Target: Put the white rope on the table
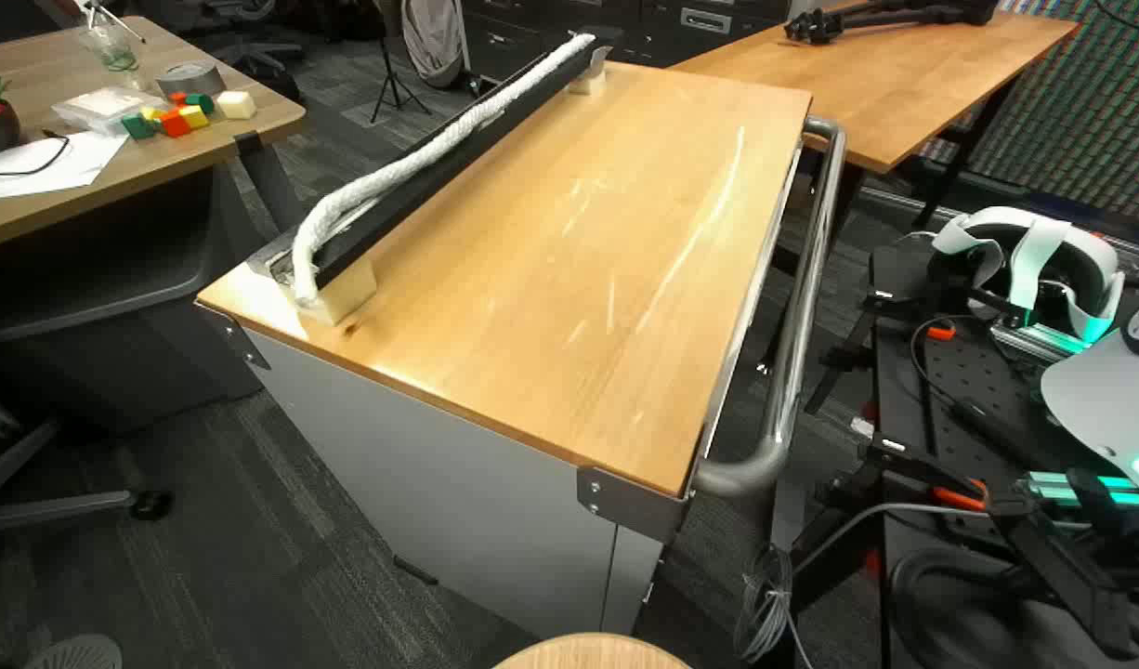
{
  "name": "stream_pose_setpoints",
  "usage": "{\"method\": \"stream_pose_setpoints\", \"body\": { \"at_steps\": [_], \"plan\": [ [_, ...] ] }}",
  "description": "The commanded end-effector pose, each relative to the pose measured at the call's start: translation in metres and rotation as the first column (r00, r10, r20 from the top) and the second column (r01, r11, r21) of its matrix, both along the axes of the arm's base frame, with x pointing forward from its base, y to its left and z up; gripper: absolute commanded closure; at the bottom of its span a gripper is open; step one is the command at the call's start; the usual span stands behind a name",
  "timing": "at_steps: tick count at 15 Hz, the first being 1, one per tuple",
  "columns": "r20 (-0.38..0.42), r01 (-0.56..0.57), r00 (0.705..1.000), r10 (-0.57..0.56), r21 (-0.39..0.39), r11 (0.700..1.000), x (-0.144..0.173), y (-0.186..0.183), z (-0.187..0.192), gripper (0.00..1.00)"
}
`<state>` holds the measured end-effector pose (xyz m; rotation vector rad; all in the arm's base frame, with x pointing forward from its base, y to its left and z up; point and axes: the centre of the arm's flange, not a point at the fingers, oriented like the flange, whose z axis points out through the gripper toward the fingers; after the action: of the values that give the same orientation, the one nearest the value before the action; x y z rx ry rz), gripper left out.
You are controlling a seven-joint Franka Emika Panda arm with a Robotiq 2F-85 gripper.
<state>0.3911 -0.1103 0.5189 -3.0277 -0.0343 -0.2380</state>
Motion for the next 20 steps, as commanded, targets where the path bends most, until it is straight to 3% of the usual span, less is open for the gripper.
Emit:
{"method": "stream_pose_setpoints", "body": {
  "at_steps": [1,8,9,12,15,16,20],
  "plan": [
    [0.006,0.001,1.000,-0.001,-0.001,1.000,0.001,0.000,0.002,0.00],
    [0.025,0.002,1.000,-0.002,-0.004,1.000,0.000,-0.001,0.011,0.00],
    [0.105,0.077,0.991,-0.083,0.058,0.995,0.005,-0.002,0.022,0.00],
    [0.109,0.171,0.975,-0.195,0.198,0.965,0.027,-0.013,0.047,0.00],
    [0.121,0.274,0.939,-0.323,0.305,0.912,0.058,-0.020,0.068,0.00],
    [0.108,0.212,0.963,-0.246,0.255,0.943,0.027,-0.014,0.050,0.00],
    [0.090,0.220,0.964,-0.250,0.257,0.941,0.033,-0.013,0.044,0.00]
  ]
}}
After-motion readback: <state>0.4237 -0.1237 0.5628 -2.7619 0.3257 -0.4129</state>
